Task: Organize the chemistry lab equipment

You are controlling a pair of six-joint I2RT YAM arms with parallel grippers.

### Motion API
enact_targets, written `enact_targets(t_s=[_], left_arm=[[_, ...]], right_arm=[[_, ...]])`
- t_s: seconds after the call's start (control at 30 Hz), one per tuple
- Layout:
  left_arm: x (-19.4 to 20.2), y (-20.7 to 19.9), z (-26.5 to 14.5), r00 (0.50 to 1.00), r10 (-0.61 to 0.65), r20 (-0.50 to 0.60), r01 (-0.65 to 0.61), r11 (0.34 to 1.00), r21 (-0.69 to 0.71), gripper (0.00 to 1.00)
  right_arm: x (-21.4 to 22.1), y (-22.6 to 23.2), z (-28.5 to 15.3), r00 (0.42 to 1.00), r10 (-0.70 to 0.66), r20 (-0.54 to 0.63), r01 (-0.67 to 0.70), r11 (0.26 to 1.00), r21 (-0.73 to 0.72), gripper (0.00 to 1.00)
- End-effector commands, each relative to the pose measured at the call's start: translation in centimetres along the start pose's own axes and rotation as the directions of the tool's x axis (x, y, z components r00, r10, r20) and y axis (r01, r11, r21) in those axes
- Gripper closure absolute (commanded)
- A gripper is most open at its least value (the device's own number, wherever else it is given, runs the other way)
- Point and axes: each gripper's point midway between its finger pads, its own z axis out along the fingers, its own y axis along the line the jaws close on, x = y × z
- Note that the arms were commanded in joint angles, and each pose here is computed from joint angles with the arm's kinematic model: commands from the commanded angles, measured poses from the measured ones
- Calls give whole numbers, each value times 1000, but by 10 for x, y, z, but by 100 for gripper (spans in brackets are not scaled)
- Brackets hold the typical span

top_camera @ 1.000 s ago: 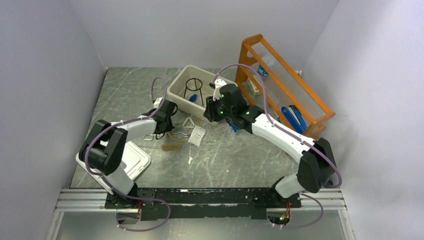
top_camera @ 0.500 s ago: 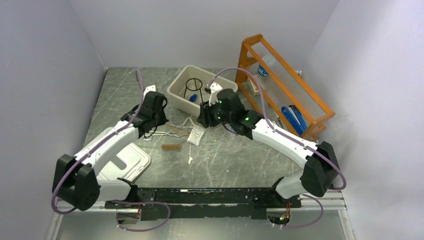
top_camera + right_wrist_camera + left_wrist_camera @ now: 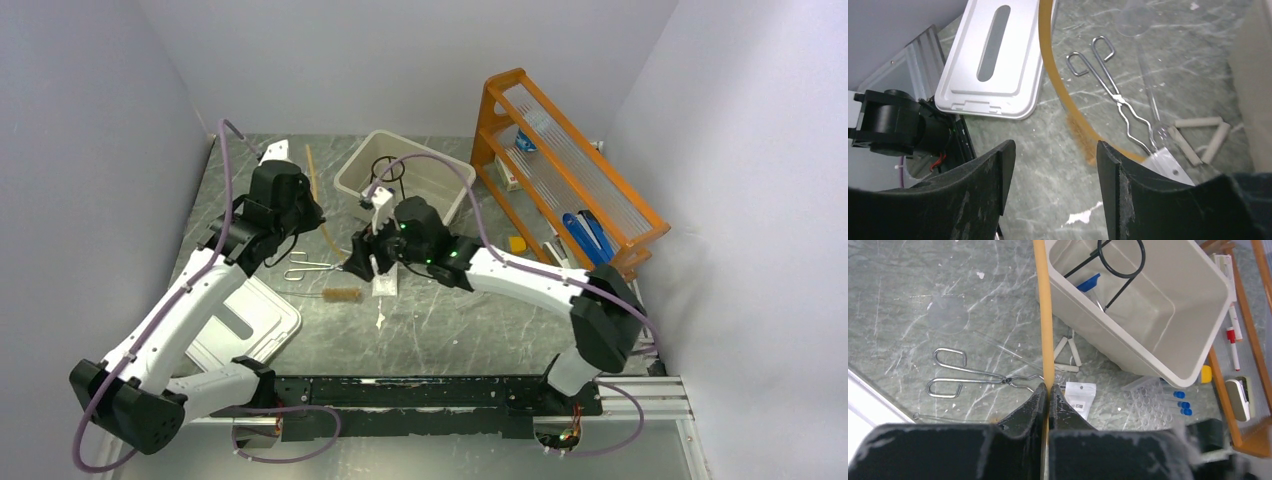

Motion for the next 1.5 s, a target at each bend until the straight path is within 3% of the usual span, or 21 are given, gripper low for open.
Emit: enact_targets(t_s=[0.0, 0.27, 0.43, 0.73, 0.83, 0.97, 1.03, 1.2, 1.47], left_arm=[[-3, -8, -20, 1000, 12, -23, -11, 999, 45, 95], [-21, -12, -43, 1000, 1, 19, -2, 997, 75, 95], [-25, -15, -49, 1000, -2, 29, 0, 996, 89, 95], [-26, -15, -53, 999, -4, 33, 0, 995, 101, 95], [-25, -14, -55, 999, -2, 36, -1, 995, 104, 81], [-29, -32, -62, 999, 17, 39, -25, 980, 199, 39], [-32, -47, -68, 999, 24, 41, -35, 961, 276, 29], [-44, -65, -79, 997, 34, 71, -58, 930, 363, 21], [-30, -66, -69, 995, 81, 57, -97, 916, 389, 19]], right_arm=[[-30, 19, 26, 993, -25, 114, 32, 998, -56, 36], [-34, 22, 54, 986, 16, 166, -3, 997, -82, 44], [-26, 43, 58, 989, 11, 145, 20, 977, -211, 51], [-55, 57, 26, 967, 24, 255, 37, 972, -230, 99], [-75, 61, 1, 950, 9, 313, 59, 977, -206, 100], [-107, 60, -35, 925, -15, 380, 71, 988, -134, 100], [-118, 53, -49, 924, -30, 382, 65, 995, -81, 100], [-143, 23, -69, 930, -36, 366, 20, 999, 48, 100], [-166, -42, -96, 919, -65, 390, -19, 978, 209, 100]])
